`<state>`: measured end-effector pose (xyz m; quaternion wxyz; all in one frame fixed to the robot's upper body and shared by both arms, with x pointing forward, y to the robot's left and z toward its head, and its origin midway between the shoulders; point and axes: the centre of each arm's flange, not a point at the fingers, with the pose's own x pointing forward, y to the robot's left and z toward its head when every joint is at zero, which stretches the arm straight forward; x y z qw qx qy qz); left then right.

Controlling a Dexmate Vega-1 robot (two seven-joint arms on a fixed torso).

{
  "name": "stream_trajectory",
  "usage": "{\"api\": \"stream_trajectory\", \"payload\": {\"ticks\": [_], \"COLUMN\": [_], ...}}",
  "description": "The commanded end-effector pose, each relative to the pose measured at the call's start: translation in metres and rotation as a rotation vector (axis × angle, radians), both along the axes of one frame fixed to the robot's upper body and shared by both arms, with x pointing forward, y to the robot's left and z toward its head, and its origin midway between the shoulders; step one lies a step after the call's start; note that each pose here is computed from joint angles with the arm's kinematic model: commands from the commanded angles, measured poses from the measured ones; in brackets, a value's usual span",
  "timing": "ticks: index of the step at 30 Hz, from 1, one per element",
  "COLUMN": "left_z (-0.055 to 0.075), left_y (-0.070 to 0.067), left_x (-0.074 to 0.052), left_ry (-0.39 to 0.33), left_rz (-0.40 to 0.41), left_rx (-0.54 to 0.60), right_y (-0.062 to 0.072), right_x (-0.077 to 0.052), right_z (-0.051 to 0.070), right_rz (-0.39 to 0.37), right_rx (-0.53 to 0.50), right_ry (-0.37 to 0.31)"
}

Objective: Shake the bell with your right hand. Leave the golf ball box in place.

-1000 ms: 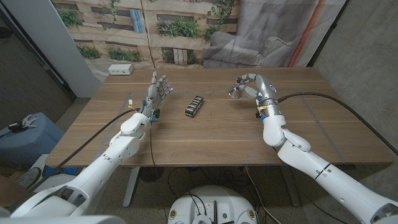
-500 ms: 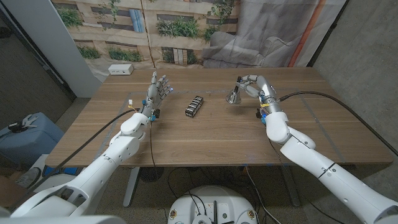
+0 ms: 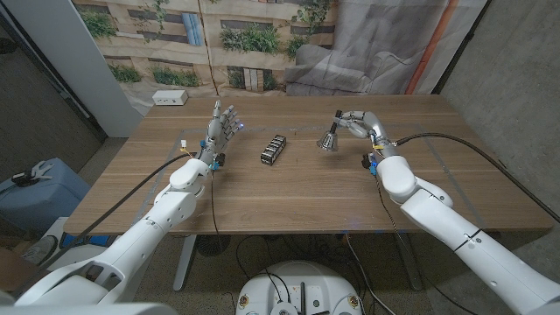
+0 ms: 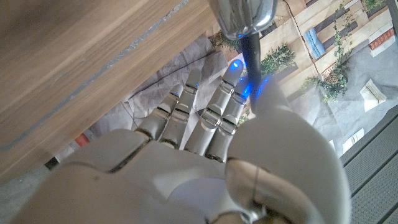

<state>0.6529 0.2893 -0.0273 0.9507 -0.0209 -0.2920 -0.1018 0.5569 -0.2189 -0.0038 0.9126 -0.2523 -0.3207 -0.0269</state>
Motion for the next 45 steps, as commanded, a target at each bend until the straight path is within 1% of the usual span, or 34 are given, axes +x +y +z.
{"api": "stream_trajectory", "payload": {"ticks": [1,6,17,34,39,45], "left_z": [0.0,0.0,0.0,0.0,0.0,0.0], "left_y": [0.0,0.0,0.0,0.0,0.0,0.0], "left_x": [0.0,0.0,0.0,0.0,0.0,0.0], "left_ry": [0.0,0.0,0.0,0.0,0.0,0.0], "left_rz": [0.0,0.0,0.0,0.0,0.0,0.0], "left_rx": [0.0,0.0,0.0,0.0,0.0,0.0], "right_y": [-0.004,-0.004,-0.003,-0.001,0.0,0.004], "right_x": [-0.002,-0.003,-0.002,0.001,0.003,0.007], "right_z": [-0.006,-0.009,-0.007,-0.004,-0.006,-0.011], "right_rz": [0.114,0.117,0.105,0.06,0.037,0.008], "right_rx": [0.116,0.131,0.125,0.078,0.06,0.049], "right_ry": [0.13,0.154,0.15,0.103,0.086,0.047]}}
